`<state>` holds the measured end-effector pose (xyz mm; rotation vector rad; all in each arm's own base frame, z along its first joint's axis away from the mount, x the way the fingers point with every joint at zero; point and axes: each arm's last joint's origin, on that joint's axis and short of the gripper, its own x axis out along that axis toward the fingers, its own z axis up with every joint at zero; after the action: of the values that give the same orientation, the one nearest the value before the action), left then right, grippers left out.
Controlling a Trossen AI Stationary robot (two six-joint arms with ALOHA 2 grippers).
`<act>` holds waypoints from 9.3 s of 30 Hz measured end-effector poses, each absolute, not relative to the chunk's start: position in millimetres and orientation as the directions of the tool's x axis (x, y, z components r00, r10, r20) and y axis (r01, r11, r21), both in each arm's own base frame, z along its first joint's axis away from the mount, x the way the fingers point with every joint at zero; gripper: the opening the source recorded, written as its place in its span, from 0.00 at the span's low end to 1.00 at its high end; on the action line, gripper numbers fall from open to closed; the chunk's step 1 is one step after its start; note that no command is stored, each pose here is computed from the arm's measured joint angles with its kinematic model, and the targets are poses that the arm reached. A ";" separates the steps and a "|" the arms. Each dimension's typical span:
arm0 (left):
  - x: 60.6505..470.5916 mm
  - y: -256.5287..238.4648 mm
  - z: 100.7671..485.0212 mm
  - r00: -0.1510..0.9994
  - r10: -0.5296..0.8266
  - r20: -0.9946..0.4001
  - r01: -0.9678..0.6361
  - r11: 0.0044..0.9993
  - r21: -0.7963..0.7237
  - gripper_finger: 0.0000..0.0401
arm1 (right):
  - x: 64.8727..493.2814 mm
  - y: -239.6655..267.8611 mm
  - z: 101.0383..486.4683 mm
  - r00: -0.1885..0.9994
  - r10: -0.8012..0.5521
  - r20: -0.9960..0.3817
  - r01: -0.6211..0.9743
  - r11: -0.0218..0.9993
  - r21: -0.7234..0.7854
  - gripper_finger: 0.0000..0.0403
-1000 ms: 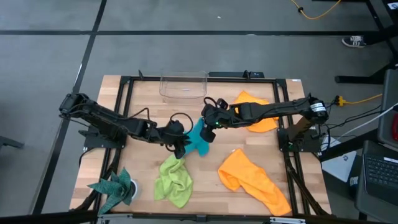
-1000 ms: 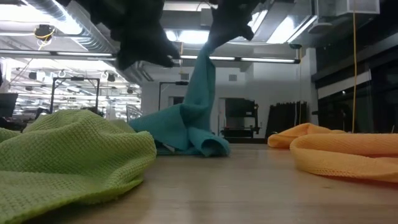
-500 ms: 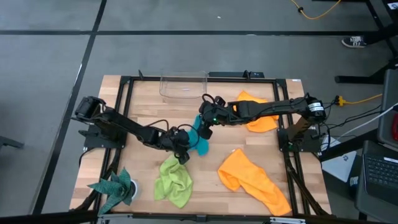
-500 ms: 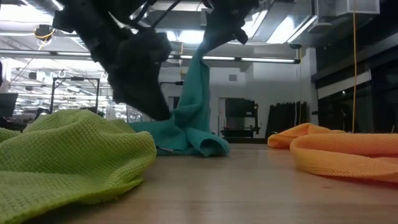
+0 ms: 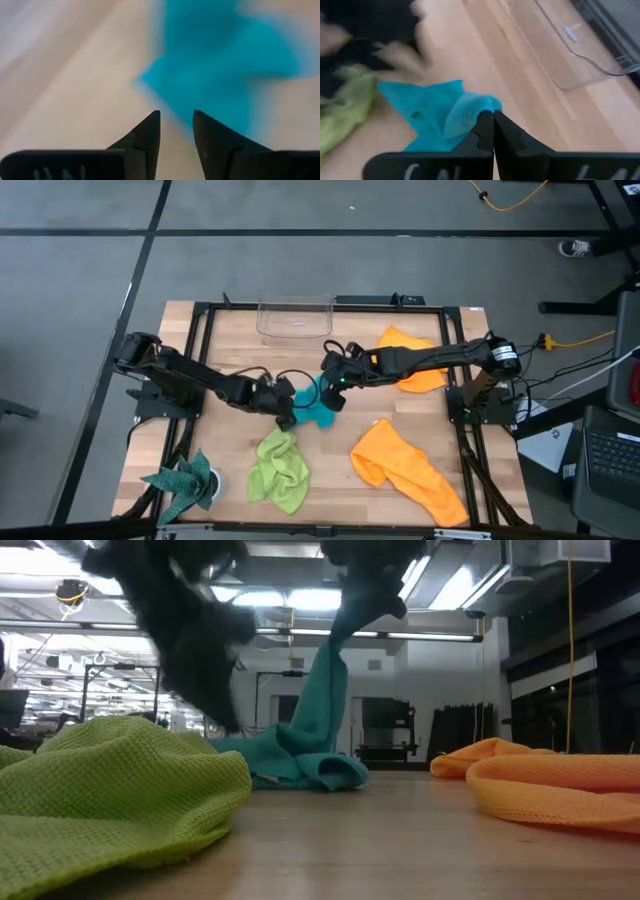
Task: Fold microfiber towels
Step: Fold the blue microfiber cloth
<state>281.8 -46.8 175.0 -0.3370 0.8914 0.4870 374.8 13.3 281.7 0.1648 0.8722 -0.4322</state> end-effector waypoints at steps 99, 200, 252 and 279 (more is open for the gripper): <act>146.7 -20.3 346.7 0.891 0.376 -0.254 -0.428 0.882 -0.195 0.00 | 243.6 10.1 392.1 0.641 -0.299 -0.707 0.461 0.887 0.043 0.00; 205.2 -71.8 191.0 0.345 -0.037 -0.938 -0.430 0.882 -0.193 0.33 | 359.9 28.5 182.3 0.572 0.123 -0.811 0.067 0.978 0.196 0.38; 225.9 -83.2 148.6 0.235 -0.016 -0.972 -0.452 0.883 -0.124 0.53 | 374.4 56.5 113.2 0.580 0.179 -0.795 -0.284 0.959 0.008 0.38; 229.1 -96.6 133.3 0.183 0.072 -0.980 -0.320 0.947 0.010 0.15 | 368.2 59.9 110.7 0.546 0.046 -0.837 -0.223 0.971 -0.092 0.12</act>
<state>229.1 -96.6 133.3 -0.2154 1.3616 0.2798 368.2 59.9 110.7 -0.1963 0.9820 0.1603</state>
